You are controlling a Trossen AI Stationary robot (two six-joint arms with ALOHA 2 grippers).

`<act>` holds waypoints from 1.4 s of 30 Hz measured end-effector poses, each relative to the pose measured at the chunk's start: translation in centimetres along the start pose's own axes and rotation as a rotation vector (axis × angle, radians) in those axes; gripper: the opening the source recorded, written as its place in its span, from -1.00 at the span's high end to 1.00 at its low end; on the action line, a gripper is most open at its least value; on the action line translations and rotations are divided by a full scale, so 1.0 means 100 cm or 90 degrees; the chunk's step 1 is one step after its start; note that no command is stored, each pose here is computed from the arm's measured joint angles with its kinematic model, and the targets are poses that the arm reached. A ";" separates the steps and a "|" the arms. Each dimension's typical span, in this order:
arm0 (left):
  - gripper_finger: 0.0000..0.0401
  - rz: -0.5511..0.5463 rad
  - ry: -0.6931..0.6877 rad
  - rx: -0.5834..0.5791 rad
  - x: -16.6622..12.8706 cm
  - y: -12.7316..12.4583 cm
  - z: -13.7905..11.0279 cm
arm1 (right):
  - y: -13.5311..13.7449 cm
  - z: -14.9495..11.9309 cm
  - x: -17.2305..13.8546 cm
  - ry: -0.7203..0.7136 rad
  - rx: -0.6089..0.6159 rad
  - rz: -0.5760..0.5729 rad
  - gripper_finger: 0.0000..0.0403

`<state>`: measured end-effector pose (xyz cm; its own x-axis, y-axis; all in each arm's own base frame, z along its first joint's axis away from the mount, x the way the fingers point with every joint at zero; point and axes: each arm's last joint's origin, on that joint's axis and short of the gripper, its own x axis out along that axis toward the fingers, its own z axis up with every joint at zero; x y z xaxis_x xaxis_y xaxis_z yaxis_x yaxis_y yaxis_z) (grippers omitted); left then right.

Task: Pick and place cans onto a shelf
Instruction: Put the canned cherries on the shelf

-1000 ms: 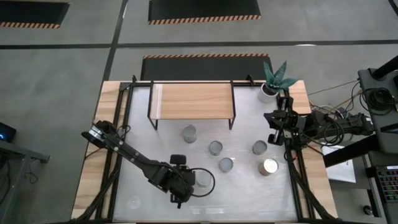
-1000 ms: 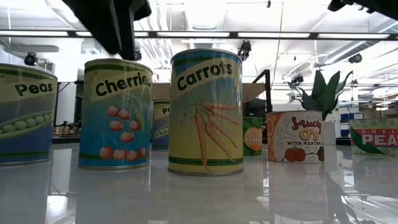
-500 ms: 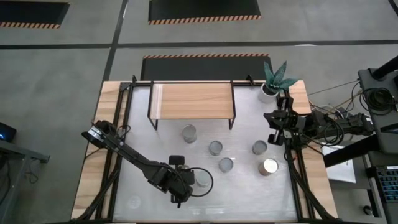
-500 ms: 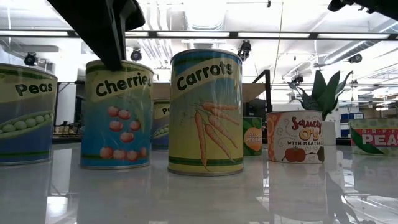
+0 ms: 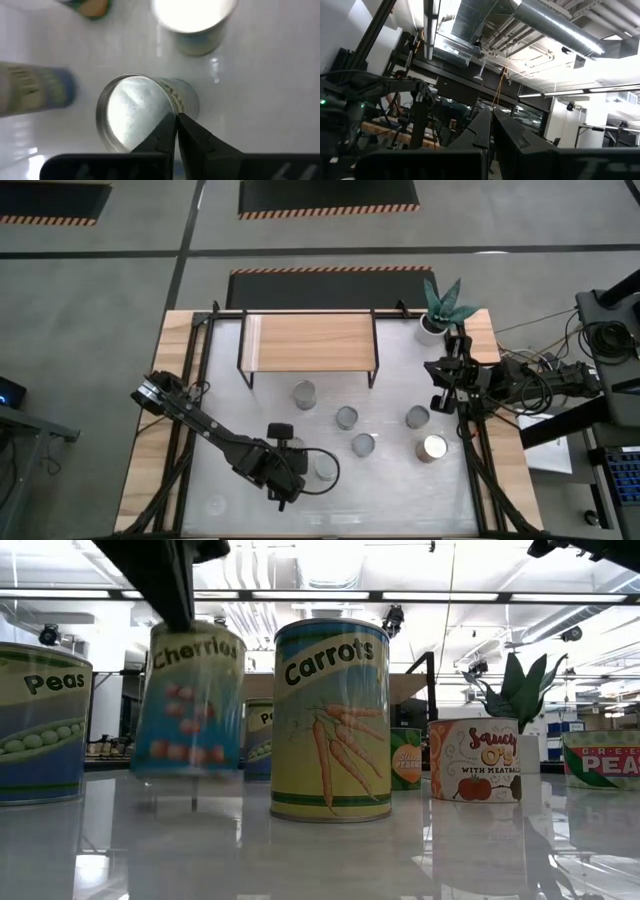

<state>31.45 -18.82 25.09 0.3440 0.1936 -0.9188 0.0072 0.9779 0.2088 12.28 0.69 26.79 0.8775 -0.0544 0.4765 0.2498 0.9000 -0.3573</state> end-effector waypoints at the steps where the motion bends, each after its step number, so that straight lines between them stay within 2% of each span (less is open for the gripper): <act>1: 1.00 0.007 -0.001 0.007 -0.003 0.001 0.000 | 0.000 0.000 0.000 0.000 -0.001 0.000 0.96; 7: 1.00 0.018 -0.037 0.032 -0.019 0.006 0.006 | 0.000 0.000 0.000 0.000 -0.001 0.000 0.96; 11: 1.00 0.050 -0.045 0.055 -0.031 0.012 0.007 | 0.000 0.000 0.000 0.000 -0.001 0.000 0.96; 19: 1.00 0.144 -0.052 0.131 -0.088 0.043 0.016 | 0.000 0.000 0.000 0.001 -0.001 0.001 0.96; 23: 1.00 0.191 -0.043 0.152 -0.108 0.069 0.021 | 0.000 0.000 0.000 0.001 -0.001 0.001 0.96; 31: 1.00 0.224 -0.022 0.168 -0.123 0.132 0.017 | 0.000 -0.001 0.000 0.004 -0.001 0.002 0.96; 38: 1.00 0.222 -0.056 0.105 -0.129 0.194 -0.008 | 0.001 -0.002 0.000 0.010 -0.002 0.005 0.96; 42: 1.00 0.189 -0.103 0.071 -0.118 0.227 -0.022 | 0.001 -0.002 0.000 0.011 -0.005 0.006 0.96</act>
<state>25.50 1.30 39.94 0.4907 0.4451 -0.7491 -0.0168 0.8644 0.5025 12.40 0.70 26.62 0.8864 -0.0540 0.4598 0.2453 0.8970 -0.3677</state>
